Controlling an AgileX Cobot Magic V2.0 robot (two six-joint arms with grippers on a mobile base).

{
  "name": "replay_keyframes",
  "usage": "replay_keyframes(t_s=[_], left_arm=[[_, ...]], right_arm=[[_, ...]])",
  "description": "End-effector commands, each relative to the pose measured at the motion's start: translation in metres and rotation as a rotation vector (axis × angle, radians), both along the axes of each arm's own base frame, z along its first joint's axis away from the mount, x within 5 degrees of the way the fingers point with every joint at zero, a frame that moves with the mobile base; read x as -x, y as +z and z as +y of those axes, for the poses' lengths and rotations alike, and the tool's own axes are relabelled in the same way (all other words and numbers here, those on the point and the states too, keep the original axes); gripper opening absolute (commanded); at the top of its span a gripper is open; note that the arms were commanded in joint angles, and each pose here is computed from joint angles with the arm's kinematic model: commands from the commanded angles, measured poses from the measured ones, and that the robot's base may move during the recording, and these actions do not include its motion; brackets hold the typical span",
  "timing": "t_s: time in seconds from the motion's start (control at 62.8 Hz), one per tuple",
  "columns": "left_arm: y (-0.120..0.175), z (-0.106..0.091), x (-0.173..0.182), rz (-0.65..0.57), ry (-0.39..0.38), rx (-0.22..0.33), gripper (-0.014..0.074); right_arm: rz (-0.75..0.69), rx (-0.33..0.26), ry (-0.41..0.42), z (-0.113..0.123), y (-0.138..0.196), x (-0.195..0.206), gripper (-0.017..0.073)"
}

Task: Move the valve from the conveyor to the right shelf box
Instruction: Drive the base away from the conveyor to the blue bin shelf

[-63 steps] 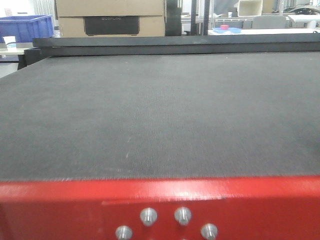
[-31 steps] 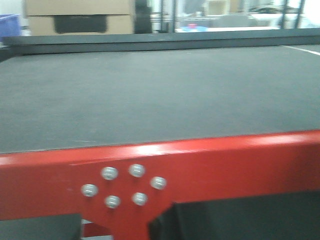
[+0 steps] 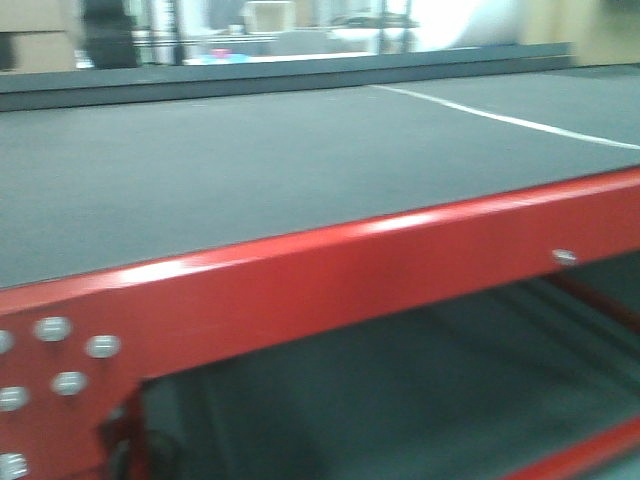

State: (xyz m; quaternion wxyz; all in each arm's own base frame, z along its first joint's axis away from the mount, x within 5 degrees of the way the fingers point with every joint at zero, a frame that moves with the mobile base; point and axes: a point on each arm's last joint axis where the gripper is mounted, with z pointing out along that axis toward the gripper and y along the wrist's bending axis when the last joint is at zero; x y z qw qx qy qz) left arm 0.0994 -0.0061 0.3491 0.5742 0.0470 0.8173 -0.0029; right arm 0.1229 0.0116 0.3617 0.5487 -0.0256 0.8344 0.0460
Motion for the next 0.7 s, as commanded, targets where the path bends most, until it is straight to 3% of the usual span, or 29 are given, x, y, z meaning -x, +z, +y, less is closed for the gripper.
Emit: replay_keyframes(t_s=[0.0,0.684], left_arm=[[0.0081,0.0003,0.0008,-0.071,0.001,0.003,-0.0111],[0.0081,0.0003,0.0008,-0.071,0.001,0.003,-0.0111]], right_arm=[[-0.091,0.001,-0.007,-0.0007,0.0106,0.0008,-0.0165],[-0.091,0.001,-0.007,-0.0007,0.0106,0.0008,-0.0165]])
